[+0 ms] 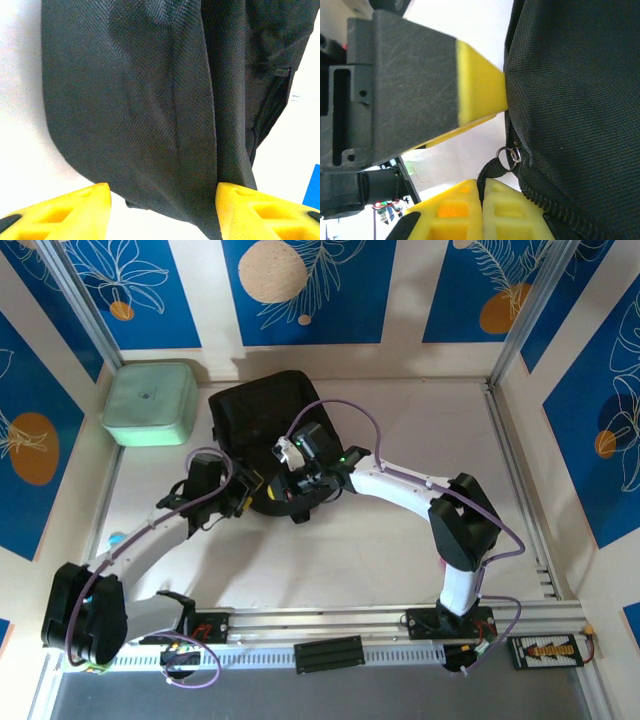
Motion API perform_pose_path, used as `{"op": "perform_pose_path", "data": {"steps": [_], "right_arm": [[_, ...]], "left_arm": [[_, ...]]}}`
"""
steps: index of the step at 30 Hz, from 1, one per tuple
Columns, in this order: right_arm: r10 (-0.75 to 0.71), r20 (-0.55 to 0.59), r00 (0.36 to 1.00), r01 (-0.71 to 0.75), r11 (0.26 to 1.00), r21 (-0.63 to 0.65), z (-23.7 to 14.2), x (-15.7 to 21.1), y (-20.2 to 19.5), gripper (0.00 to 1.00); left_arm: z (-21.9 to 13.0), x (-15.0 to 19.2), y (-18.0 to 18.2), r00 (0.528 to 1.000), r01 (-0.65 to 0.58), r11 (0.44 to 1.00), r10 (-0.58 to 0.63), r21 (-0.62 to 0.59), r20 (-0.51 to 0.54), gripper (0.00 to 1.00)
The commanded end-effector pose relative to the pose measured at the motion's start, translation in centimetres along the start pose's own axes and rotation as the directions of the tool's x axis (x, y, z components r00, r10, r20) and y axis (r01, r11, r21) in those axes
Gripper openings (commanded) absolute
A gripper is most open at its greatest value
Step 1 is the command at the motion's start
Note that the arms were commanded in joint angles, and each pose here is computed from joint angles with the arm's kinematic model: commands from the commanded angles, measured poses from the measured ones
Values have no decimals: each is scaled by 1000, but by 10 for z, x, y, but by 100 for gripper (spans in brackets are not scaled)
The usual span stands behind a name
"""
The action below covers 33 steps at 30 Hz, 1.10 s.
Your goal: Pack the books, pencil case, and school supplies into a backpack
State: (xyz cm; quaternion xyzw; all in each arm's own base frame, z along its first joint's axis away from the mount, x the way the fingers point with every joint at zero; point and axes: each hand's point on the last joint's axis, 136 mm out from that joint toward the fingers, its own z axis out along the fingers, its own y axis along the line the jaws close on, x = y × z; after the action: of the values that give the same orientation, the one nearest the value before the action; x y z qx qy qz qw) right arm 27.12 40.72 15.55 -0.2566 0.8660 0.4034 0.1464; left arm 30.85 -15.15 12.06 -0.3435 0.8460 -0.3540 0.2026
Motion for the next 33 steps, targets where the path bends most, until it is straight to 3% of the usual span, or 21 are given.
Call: {"op": "perform_pose_path", "data": {"steps": [1,8,11,13,15,23,33], "right_arm": [[-54,-11,998,53,996,-66,1,3,18,0],[-57,-30,998,56,998,-42,3,12,17,0],[-59,-32,998,59,998,-8,4,16,14,0],[-52,-17,999,53,997,54,1,17,7,0],[-28,11,1000,26,990,138,-7,16,-3,0],[60,153,986,-125,881,456,-47,20,-50,0],[154,216,964,-251,793,555,-66,26,-74,0]], "left_arm": [[4,-7,-25,1000,25,997,-25,71,-2,55],[7,-13,-18,999,31,999,-32,42,29,44],[5,-14,-13,999,27,1000,-27,13,38,30],[5,-14,-1,999,24,998,-22,-58,38,12],[3,-16,10,999,19,994,-13,-112,52,0],[-3,-25,36,996,22,972,-1,-232,90,0],[-5,-26,43,996,14,961,12,-275,91,0]]}}
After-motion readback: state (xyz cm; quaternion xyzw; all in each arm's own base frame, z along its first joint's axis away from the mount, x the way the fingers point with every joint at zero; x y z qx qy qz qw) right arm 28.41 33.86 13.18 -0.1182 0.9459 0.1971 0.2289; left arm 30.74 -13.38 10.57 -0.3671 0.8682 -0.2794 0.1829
